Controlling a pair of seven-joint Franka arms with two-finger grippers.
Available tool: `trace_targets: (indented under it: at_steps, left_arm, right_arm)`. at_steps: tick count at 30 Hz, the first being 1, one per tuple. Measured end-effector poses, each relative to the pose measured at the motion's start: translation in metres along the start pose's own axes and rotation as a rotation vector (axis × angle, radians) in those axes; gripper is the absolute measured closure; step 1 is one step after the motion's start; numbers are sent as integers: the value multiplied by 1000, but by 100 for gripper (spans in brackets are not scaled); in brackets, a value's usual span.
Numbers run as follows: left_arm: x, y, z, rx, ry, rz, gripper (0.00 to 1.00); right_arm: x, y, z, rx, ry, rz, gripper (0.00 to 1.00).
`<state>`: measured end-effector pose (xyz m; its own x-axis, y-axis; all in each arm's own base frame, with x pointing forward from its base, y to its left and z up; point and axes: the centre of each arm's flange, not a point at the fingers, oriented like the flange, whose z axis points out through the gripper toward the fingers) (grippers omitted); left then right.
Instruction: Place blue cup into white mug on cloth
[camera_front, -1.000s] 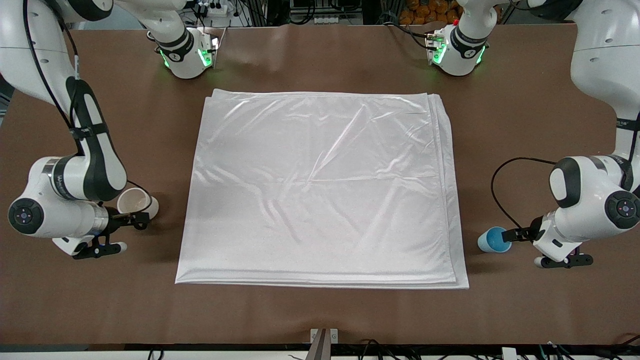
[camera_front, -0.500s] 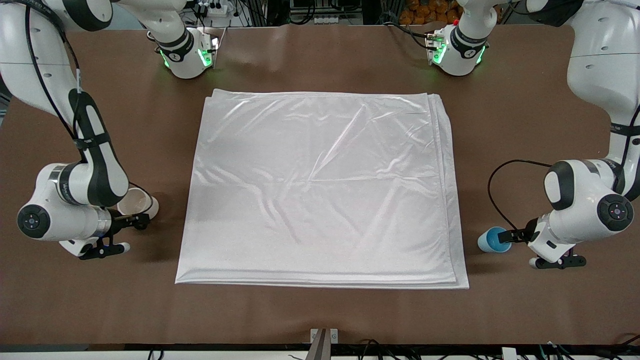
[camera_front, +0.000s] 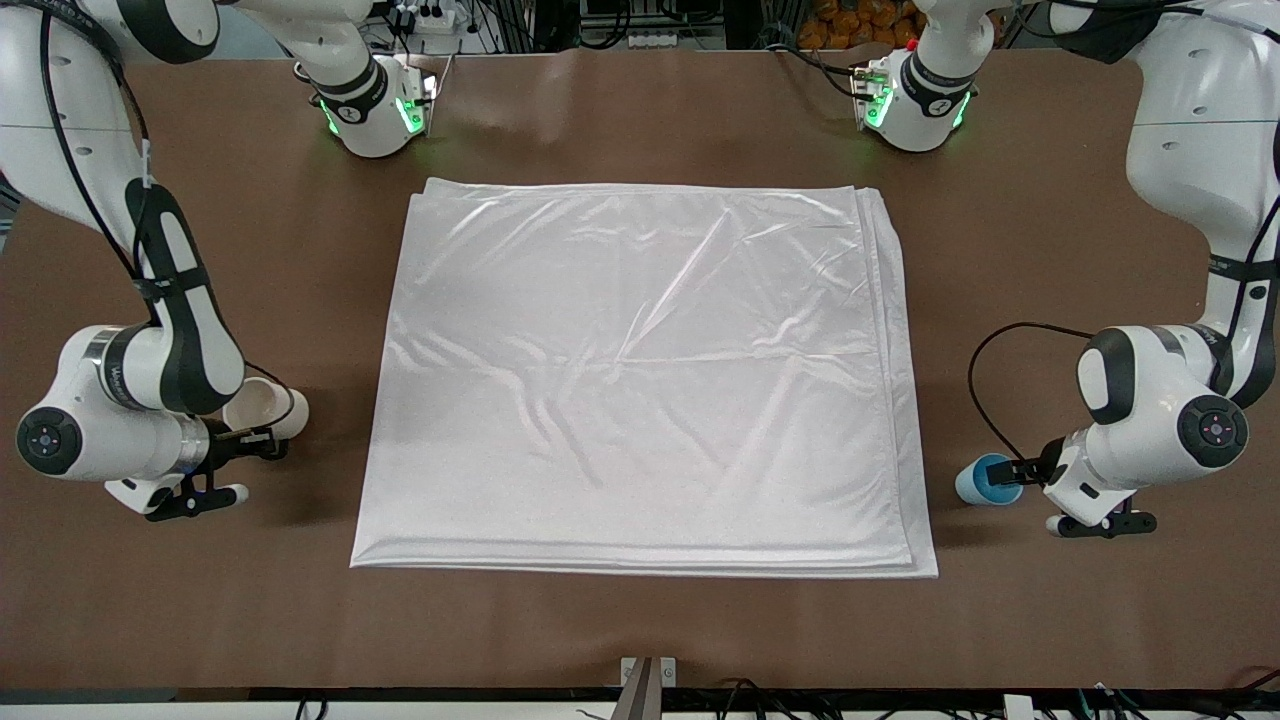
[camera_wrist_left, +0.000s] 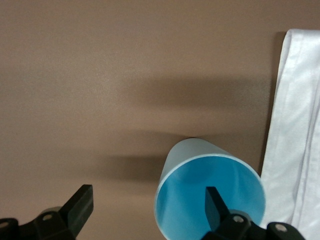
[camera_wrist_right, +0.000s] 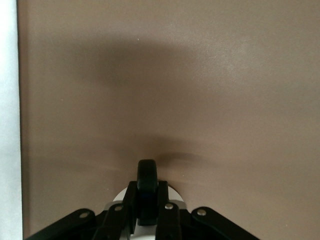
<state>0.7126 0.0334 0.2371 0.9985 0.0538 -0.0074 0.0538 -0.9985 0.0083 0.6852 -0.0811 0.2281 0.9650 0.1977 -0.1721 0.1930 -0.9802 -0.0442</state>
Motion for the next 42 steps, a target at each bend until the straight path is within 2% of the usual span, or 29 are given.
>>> trace_targets:
  at_steps: [3, 4, 6, 7, 8, 9, 10, 19, 20, 21, 22, 42]
  left_arm:
    - [0, 0, 2, 0, -1, 1, 2]
    - [0, 1, 2, -1, -2, 1, 5]
    - [0, 2, 3, -1, -3, 3, 15]
    - [0, 3, 3, -2, -3, 4, 25]
    - [0, 4, 3, -2, -4, 6, 30]
    - [0, 4, 3, -2, -4, 6, 30]
    - [0, 5, 3, -2, -4, 8, 39]
    - [-1, 14, 3, -3, -4, 20, 78]
    - [-1, 15, 3, -3, -4, 21, 88]
    - [0, 15, 3, -3, -3, 21, 88]
    - [0, 15, 3, -3, -2, 21, 96]
    - [5, 20, -8, -7, 23, 27, 96]
  right_arm:
    - [0, 0, 0, 0, 0, 0, 81]
    - [0, 0, 0, 0, 0, 0, 81]
    - [0, -1, 0, 1, 0, -1, 81]
    - [1, -1, -1, 1, 0, -2, 81]
    - [1, -2, -2, 2, -1, -3, 81]
    - [1, -3, -3, 3, -3, -4, 81]
    - [2, -4, -4, 6, -7, -6, 81]
    - [7, -16, -24, 23, -28, 16, 81]
    - [8, -17, -25, 24, -29, 21, 81]
    - [8, -19, -27, 24, -30, 26, 81]
    - [9, -21, -28, 25, -31, 34, 81]
    - [21, -101, -52, 62, -52, 238, 81]
